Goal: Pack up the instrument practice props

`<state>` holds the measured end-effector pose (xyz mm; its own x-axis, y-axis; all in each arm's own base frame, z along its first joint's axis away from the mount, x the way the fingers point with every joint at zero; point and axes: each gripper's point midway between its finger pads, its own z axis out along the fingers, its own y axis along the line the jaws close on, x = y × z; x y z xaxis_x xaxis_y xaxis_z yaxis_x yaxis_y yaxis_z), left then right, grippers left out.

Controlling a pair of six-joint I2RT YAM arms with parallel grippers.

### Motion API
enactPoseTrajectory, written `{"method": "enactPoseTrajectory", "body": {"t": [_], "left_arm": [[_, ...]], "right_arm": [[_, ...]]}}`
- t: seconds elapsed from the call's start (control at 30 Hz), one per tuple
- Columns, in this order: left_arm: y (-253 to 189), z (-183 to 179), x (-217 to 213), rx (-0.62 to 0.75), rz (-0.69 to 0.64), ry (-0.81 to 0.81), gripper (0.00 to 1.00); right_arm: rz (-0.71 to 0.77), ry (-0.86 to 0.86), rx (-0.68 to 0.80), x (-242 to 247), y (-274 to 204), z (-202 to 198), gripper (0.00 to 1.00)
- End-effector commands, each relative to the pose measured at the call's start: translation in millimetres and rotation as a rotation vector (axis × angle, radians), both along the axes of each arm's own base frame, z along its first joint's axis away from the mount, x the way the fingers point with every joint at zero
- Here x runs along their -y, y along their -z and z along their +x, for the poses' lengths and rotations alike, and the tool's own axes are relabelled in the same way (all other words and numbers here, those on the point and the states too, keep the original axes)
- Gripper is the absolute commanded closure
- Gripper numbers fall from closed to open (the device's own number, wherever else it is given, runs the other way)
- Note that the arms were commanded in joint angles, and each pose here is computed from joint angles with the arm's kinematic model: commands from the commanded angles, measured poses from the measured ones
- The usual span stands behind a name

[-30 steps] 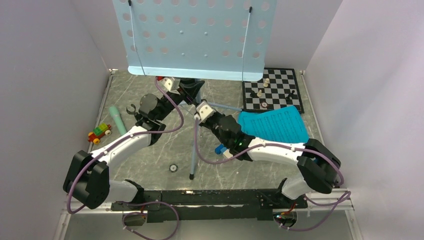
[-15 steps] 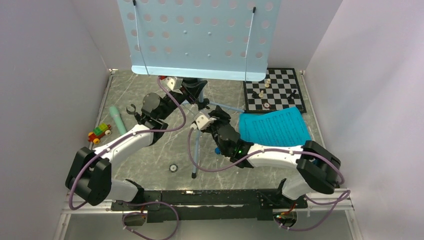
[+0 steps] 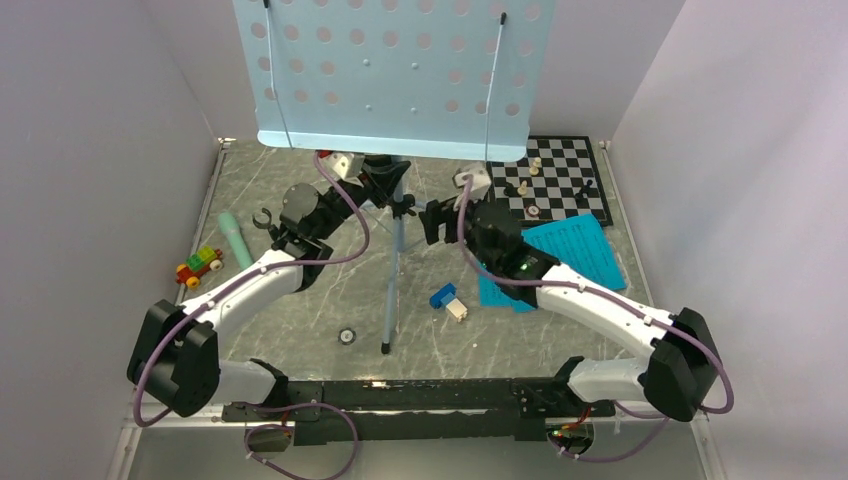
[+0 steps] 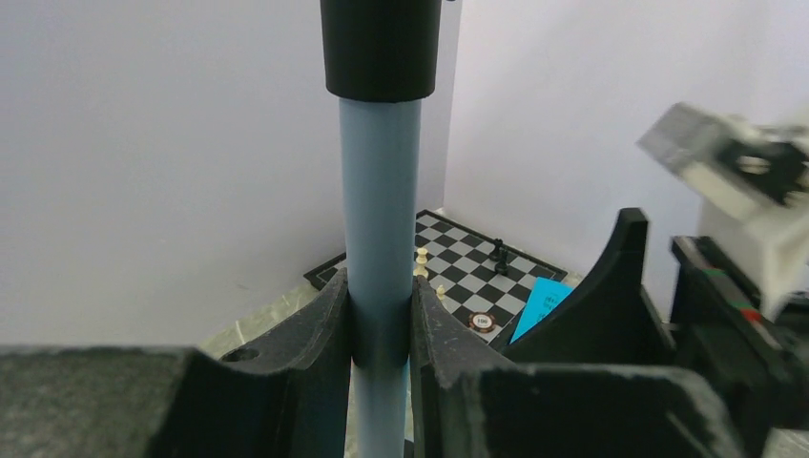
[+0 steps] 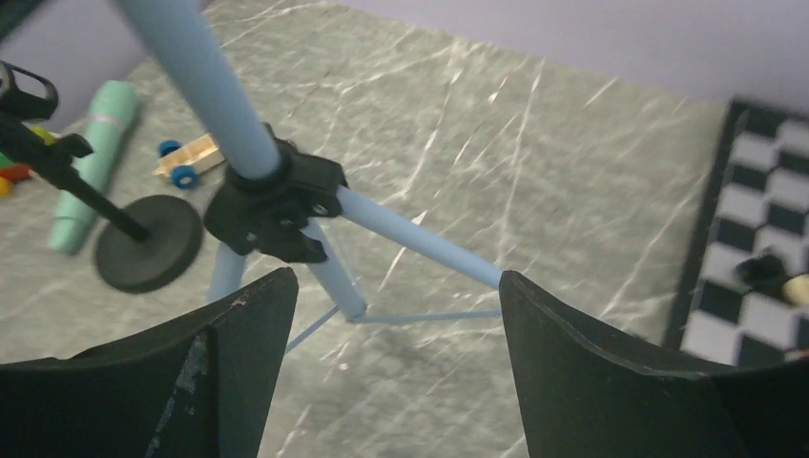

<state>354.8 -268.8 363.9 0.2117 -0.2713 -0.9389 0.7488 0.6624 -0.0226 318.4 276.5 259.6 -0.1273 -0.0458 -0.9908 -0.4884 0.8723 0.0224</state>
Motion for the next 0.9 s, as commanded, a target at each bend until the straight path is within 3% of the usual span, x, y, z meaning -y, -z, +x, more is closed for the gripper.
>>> {"method": "enactPoseTrajectory", "body": {"t": [0.0,0.27,0.43,0.57,0.77,0.87], "left_arm": [[24.4,20.0,-29.0,-0.097,0.075,-0.112,1.0],[29.0,14.6,-37.1,-0.087,0.061,-0.107,1.0],[34.4,9.0,-38.9,-0.085,0.049,-0.103,1.0],[37.0,4.4,-40.8,-0.087,0.034,-0.101,1.0],[40.9,-4.1,-38.6,-0.101,0.021,-0.066,1.0],[40.6,-6.5,-37.6,-0.104,0.018,-0.058,0.99]], "right_arm": [[0.306,-0.182,-0.306,-27.0,4.1,-19.2,0.18],[0.591,-0.365,-0.508,-54.5,-10.6,-15.6,0.17],[0.633,-0.381,-0.521,-54.4,-11.7,-12.5,0.17],[0.617,-0.381,-0.425,-41.6,-17.8,-19.2,0.18],[0.484,-0.317,-0.093,-6.1,-22.9,-25.9,0.21],[0.436,-0.284,-0.053,3.1,-22.0,-24.5,0.21]]}}
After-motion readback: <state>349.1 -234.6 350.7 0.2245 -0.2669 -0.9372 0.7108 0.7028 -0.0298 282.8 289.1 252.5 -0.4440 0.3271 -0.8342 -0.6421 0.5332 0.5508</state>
